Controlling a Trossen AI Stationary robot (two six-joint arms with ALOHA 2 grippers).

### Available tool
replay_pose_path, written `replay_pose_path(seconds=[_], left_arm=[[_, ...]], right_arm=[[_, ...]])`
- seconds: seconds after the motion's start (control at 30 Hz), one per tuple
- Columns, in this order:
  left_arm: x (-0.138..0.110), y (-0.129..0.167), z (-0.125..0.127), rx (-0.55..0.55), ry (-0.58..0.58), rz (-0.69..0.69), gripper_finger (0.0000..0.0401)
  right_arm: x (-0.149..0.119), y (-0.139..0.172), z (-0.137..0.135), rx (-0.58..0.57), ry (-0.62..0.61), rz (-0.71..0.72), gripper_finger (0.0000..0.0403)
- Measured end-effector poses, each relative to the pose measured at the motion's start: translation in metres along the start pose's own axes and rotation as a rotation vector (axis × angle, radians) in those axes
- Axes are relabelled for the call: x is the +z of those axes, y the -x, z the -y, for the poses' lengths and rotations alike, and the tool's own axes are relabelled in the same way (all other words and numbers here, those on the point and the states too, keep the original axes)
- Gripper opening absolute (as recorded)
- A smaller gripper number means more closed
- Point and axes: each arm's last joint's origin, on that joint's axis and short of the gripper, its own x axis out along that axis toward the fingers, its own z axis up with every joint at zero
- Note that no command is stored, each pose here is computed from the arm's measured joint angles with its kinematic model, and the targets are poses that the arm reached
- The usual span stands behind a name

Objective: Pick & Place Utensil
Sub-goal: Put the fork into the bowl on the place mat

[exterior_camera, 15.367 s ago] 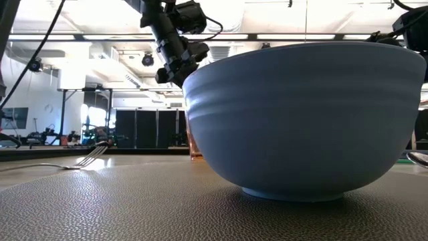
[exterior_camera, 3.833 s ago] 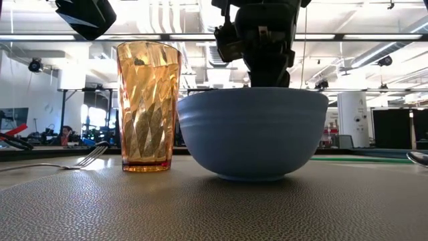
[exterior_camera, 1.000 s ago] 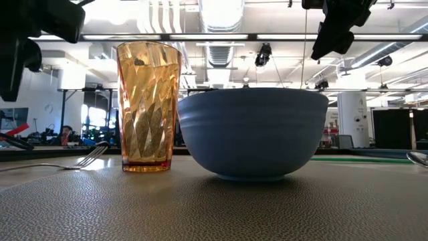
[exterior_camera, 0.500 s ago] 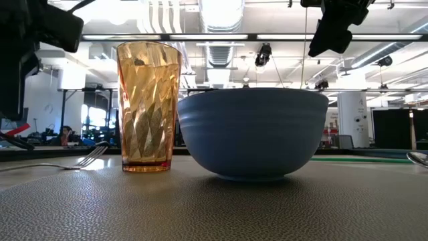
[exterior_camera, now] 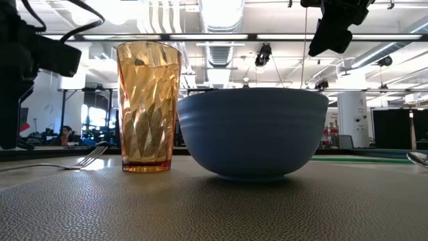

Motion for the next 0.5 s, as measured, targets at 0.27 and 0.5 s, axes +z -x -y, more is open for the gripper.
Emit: replay_pose_path(seconds=[0.27, 0.5], left_arm=[[-0.002, -0.01, -0.01, -0.133, 0.043, 0.03, 0.0159], [-0.004, -0.019, -0.014, -0.135, 0.066, 0.038, 0.0159]], right_arm=[[0.0, 0.0, 0.0, 0.0, 0.0, 0.001, 0.0068], [0.002, 0.0, -0.001, 0.01, -0.002, 0.021, 0.0068]])
